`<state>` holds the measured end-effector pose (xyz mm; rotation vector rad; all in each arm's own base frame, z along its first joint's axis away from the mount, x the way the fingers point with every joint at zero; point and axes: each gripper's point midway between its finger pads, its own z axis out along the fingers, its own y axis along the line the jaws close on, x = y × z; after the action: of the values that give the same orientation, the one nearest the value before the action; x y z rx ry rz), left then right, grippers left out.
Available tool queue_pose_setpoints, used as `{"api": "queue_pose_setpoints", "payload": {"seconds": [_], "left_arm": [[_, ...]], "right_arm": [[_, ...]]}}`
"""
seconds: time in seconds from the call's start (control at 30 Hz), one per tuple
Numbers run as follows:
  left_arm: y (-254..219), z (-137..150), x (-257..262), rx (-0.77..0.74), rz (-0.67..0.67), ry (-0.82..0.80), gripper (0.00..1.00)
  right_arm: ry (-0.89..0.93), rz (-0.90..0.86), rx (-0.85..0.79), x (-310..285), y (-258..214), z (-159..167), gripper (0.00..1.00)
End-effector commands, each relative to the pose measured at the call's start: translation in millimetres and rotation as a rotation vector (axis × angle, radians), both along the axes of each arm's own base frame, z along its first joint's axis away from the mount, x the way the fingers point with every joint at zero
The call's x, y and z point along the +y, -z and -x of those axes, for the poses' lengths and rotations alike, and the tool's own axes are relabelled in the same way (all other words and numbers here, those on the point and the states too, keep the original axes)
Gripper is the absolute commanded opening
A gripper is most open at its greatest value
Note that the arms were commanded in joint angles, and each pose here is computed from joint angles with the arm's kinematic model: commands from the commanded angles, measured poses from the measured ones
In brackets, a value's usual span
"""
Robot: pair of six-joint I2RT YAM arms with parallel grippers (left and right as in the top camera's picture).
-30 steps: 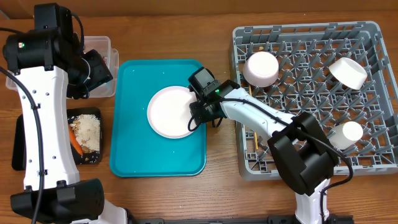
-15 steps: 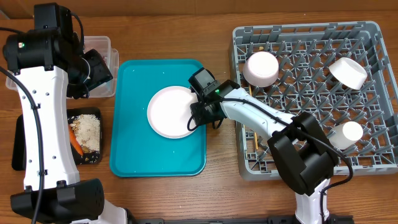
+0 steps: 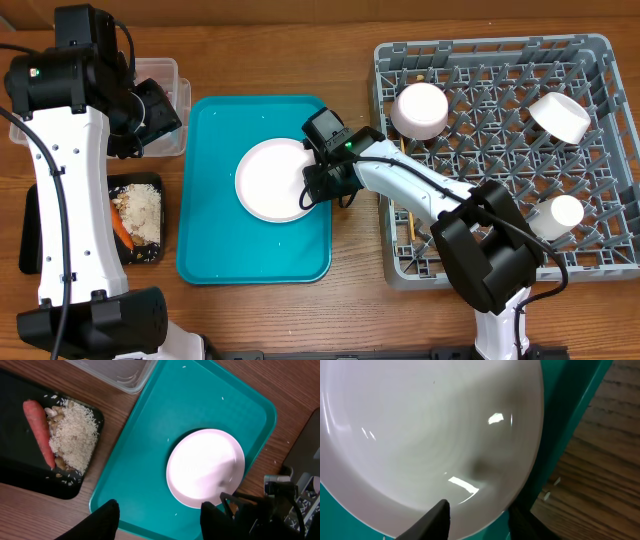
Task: Sort waste into correct bins and load items into the dishwasher
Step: 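Grasp the white plate rim with the right gripper and lift it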
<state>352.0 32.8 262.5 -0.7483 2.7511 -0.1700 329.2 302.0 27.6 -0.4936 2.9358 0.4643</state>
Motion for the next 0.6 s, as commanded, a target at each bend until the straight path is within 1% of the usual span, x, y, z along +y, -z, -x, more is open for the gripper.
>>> {"api": "queue_pose_setpoints", "payload": {"seconds": [0.0, 0.1, 0.27, 0.33, 0.37, 0.43, 0.5, 0.53, 0.57], "left_arm": [[-2.8, -2.6, -2.4, -0.012, -0.005, 0.02, 0.55], [-2.8, -2.5, -2.4, -0.011, -0.005, 0.02, 0.55], [-2.5, -1.7, -2.6, -0.008, -0.004, 0.02, 0.54], [-2.5, -1.6, -2.6, -0.007, -0.004, 0.02, 0.54], [-2.5, -1.6, -2.6, -0.007, -0.004, 0.02, 0.54], [-2.5, -1.6, -2.6, -0.007, -0.004, 0.02, 0.54], [-2.5, -1.6, -2.6, -0.007, -0.004, 0.02, 0.54], [-2.5, -1.6, -2.5, -0.008, -0.006, 0.023, 0.55], [-2.5, -1.6, -2.5, -0.007, -0.006, 0.023, 0.55]], "right_arm": [[-0.027, -0.064, 0.026, 17.2, -6.4, 4.3, 0.41], [0.027, -0.017, 0.022, 14.2, 2.2, 5.9, 0.41], [0.046, -0.006, 0.045, 14.4, 11.8, 7.9, 0.41], [0.079, 0.003, 0.048, 13.1, 15.2, 6.1, 0.37], [0.095, 0.008, 0.045, 12.2, 16.0, 4.6, 0.37], [0.116, 0.011, 0.035, 11.9, 16.9, 1.1, 0.33], [0.13, -0.001, 0.022, 14.3, 15.8, -3.1, 0.25], [0.131, -0.014, 0.008, 17.1, 14.5, -6.5, 0.18], [0.13, -0.024, -0.003, 19.3, 13.4, -9.2, 0.15]]}}
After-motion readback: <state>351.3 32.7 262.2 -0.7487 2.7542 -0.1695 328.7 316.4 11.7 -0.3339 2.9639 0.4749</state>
